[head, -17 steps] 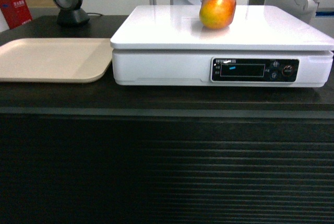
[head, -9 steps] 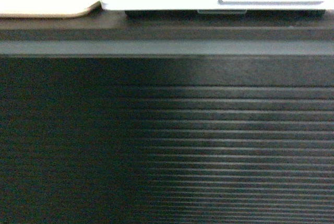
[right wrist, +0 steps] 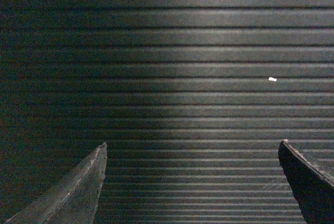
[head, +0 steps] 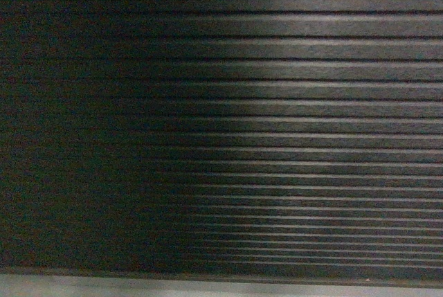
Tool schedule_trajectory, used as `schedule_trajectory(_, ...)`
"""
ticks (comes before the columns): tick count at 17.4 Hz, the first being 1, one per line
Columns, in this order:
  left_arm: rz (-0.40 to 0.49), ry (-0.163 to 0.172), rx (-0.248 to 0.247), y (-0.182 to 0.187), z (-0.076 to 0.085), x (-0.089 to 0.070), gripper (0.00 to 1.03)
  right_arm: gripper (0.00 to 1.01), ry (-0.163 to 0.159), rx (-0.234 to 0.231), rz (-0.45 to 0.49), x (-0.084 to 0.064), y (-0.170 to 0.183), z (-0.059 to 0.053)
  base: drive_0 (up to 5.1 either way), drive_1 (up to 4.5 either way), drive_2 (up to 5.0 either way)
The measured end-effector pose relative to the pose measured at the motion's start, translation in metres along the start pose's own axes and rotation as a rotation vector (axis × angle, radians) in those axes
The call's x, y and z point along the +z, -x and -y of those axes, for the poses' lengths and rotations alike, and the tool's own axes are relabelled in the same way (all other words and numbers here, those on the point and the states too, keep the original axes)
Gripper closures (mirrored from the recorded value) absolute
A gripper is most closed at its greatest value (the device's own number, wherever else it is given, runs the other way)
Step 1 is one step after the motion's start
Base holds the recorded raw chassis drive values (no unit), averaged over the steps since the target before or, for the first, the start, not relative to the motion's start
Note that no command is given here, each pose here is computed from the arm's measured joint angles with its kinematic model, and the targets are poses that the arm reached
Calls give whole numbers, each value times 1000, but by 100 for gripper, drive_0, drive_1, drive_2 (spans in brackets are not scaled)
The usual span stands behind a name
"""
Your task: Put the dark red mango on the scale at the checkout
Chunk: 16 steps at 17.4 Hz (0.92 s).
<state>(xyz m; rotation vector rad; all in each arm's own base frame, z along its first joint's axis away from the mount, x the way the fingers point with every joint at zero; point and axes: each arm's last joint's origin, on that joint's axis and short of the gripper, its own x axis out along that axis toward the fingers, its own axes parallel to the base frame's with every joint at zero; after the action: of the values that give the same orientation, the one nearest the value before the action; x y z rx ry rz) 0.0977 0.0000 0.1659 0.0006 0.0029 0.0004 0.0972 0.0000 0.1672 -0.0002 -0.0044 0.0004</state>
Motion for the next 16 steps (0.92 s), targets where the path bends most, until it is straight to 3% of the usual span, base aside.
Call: schedule_trajectory(16, -2, 0, 0, 0, 0, 0, 5, 3, 0, 0, -1, 0, 0, 0, 0, 0, 0)
